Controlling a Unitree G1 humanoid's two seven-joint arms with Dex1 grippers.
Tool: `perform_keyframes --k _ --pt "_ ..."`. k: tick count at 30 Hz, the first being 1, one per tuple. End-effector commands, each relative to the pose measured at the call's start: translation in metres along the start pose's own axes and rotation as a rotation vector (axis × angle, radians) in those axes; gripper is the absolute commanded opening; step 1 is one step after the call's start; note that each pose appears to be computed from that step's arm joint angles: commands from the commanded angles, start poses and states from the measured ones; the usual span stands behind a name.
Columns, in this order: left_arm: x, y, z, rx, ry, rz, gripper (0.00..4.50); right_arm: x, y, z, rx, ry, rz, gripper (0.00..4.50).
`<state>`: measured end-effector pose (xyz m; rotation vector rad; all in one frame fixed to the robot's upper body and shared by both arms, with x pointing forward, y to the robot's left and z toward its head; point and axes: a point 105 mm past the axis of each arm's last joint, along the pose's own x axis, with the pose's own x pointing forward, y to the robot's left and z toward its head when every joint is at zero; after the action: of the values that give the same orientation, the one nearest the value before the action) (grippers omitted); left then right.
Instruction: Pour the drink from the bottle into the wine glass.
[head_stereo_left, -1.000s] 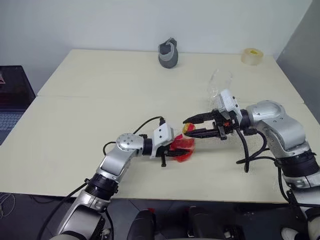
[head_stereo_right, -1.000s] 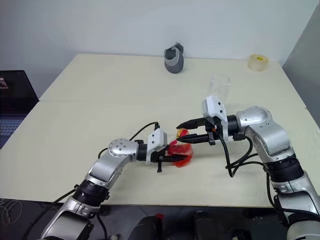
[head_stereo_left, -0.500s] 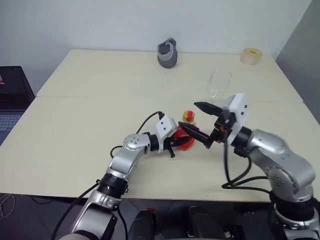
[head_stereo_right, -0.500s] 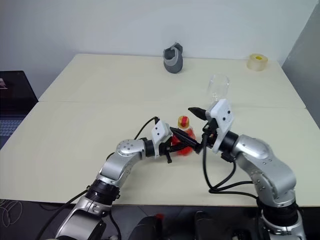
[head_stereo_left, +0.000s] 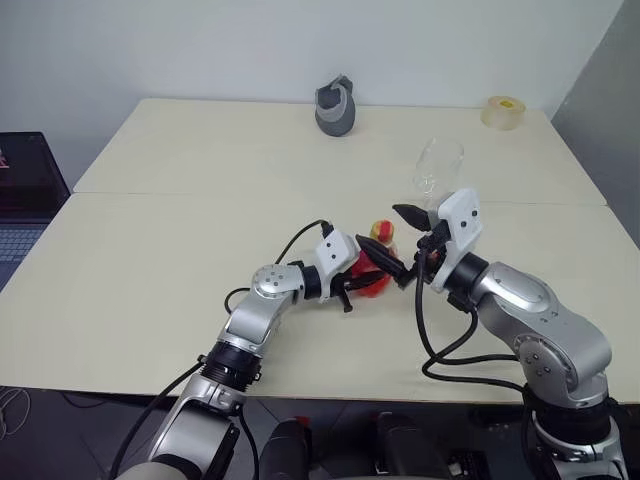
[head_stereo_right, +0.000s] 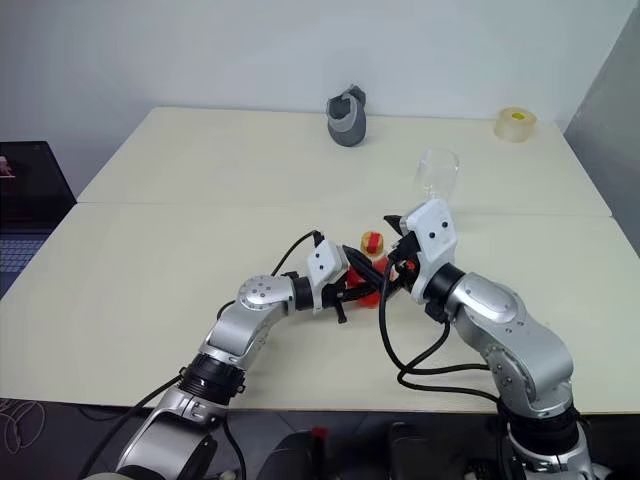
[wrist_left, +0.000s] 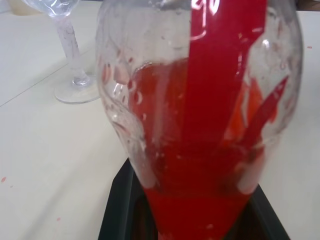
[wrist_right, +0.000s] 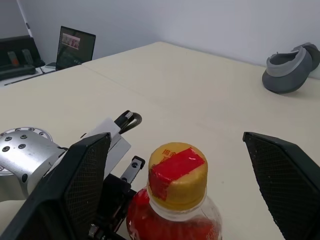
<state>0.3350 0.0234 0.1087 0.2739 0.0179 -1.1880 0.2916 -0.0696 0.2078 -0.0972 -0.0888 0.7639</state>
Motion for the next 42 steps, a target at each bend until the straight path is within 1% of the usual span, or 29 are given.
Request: perform_keyframes --k 1,2,3,4,5,6,8,9,14,18,20,23,26,29,31,33,34,38,39,42 --pt "0.002 0.001 0.015 0.055 -0.042 -0.008 0.77 -0.001 -0.002 0.009 -0.036 -0.023 0.000 3.91" --pt "0.002 0.001 0.015 0.055 -0.042 -0.008 0.76 -0.001 -0.002 0.008 -0.042 -0.018 0.003 3.58" --pt "0.002 0.001 0.015 0.056 -0.042 -0.006 0.76 0.000 -0.003 0.007 -0.047 -0.014 0.007 3.15" --pt "0.002 0.001 0.016 0.056 -0.042 -0.005 0.75 0.000 -0.002 0.007 -0.051 -0.009 0.011 2.85" --pt "0.001 0.002 0.016 0.056 -0.042 -0.004 0.75 0.000 -0.002 0.006 -0.056 -0.004 0.018 2.37" --pt "0.001 0.002 0.016 0.056 -0.043 -0.003 0.75 0.000 -0.001 0.005 -0.060 0.000 0.022 2.02" --pt "0.001 0.002 0.016 0.055 -0.044 -0.001 0.75 0.000 0.000 0.004 -0.070 0.008 0.035 1.40" --pt "0.001 0.002 0.016 0.055 -0.045 0.000 0.75 0.000 0.000 0.003 -0.073 0.010 0.039 1.23" --pt "0.001 0.001 0.019 0.052 -0.054 -0.009 0.75 0.000 0.002 0.000 -0.120 0.030 0.115 1.23" --pt "-0.001 -0.008 0.023 0.053 -0.063 -0.074 0.75 -0.006 -0.001 -0.001 -0.190 0.054 0.324 1.23" --pt "-0.005 -0.012 0.024 0.067 -0.055 -0.116 0.74 -0.007 -0.013 -0.002 -0.235 0.101 0.427 1.23" --pt "-0.012 -0.016 0.024 0.095 -0.031 -0.174 0.74 -0.007 -0.031 -0.004 -0.275 0.176 0.534 1.23" --pt "-0.020 -0.022 0.023 0.108 -0.010 -0.224 0.74 -0.004 -0.041 -0.007 -0.294 0.217 0.583 1.23" --pt "-0.022 -0.024 0.022 0.099 -0.008 -0.224 0.74 -0.003 -0.039 -0.004 -0.279 0.206 0.593 1.23" --pt "-0.020 -0.023 0.021 0.083 -0.014 -0.197 0.74 -0.001 -0.039 0.004 -0.258 0.154 0.551 1.96" --pt "-0.018 -0.021 0.021 0.068 -0.022 -0.164 0.74 -0.002 -0.038 0.011 -0.237 0.110 0.511 2.57" --pt "-0.016 -0.019 0.020 0.061 -0.029 -0.136 0.74 -0.005 -0.035 0.015 -0.226 0.087 0.486 2.99" --pt "-0.011 -0.014 0.020 0.040 -0.046 -0.066 0.73 -0.015 -0.024 0.030 -0.140 -0.012 0.330 4.40" --pt "-0.010 -0.013 0.019 0.035 -0.050 -0.057 0.73 -0.016 -0.020 0.030 -0.128 -0.025 0.287 4.50" --pt "-0.007 -0.013 0.018 0.027 -0.052 -0.045 0.73 -0.016 -0.008 0.025 -0.126 -0.049 0.167 4.50"
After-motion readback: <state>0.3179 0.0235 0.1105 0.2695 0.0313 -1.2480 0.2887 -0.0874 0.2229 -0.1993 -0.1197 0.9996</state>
